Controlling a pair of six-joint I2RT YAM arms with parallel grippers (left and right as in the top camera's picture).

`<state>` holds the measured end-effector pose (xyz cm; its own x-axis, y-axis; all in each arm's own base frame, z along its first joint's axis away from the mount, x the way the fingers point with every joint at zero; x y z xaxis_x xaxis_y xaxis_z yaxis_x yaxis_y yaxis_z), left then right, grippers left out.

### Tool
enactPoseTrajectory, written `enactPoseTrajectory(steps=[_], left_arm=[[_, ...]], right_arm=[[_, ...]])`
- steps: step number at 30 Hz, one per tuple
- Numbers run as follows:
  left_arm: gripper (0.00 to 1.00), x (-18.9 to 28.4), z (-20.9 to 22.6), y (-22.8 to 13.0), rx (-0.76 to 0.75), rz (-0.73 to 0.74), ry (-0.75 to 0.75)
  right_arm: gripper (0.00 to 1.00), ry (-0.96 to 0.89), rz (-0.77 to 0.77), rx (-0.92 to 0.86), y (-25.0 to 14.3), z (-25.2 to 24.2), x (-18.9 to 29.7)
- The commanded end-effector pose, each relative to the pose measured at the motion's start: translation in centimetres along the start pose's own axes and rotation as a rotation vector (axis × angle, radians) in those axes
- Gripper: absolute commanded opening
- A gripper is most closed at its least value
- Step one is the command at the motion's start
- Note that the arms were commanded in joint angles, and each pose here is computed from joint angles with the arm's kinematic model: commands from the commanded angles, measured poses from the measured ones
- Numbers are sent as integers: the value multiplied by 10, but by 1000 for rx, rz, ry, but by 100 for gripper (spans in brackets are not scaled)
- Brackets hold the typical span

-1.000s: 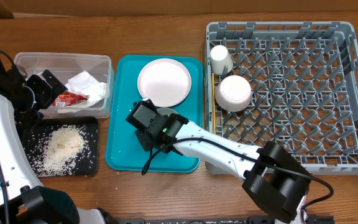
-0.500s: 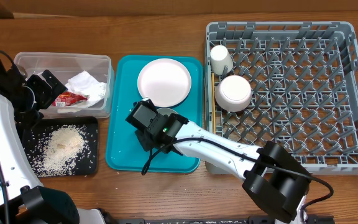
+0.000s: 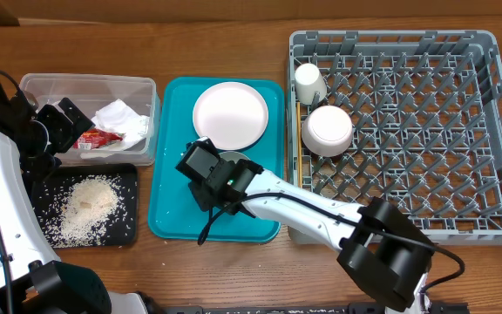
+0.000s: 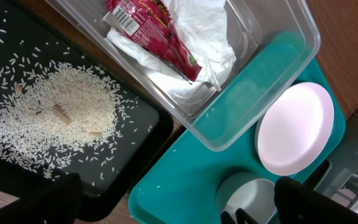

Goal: Sort waste into correct bins and load items into the dishwasher
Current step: 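Lower the right gripper onto the grey bowl rim and grasp it, then lift the grey bowl and lower it into the front of the rack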

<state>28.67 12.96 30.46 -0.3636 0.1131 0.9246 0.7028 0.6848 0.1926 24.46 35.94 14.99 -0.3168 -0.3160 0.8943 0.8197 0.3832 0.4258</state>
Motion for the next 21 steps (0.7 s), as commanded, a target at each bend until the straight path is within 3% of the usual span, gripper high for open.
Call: enactPoseTrajectory(steps=[1,5,6,8,12,21], left_arm=[[100,8,-2,2,5,-31,-5],[100,8,-2,2,5,-31,-4],[100,8,-2,2,5,-31,-5],[100,8,-2,2,5,-31,-4],[100,8,-2,2,5,-31,-4],[100,8,-2,2,5,-31,-4]], right_arm=[[31,-20,37,-3,-7,-3,-16],[29,11,95,-2,-15,-1,-28],[15,16,102,-2,-16,-1,-29],[4,19,95,-2,-14,0,-26],[4,51,37,-8,2,5,3],[4,262,-100,-40,24,3,148]])
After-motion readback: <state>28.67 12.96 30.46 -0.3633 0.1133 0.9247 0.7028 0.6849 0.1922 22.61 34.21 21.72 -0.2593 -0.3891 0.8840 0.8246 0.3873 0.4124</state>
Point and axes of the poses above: each gripper's point midway between its finger pads, its own x axis back along the fingers, its own z axis along the line the jaws close on, y = z × x, the point moved 10 cm from there along x, back along the fingers, and after that the axes turned 3 degrees about -x, right-handed, at the moved point
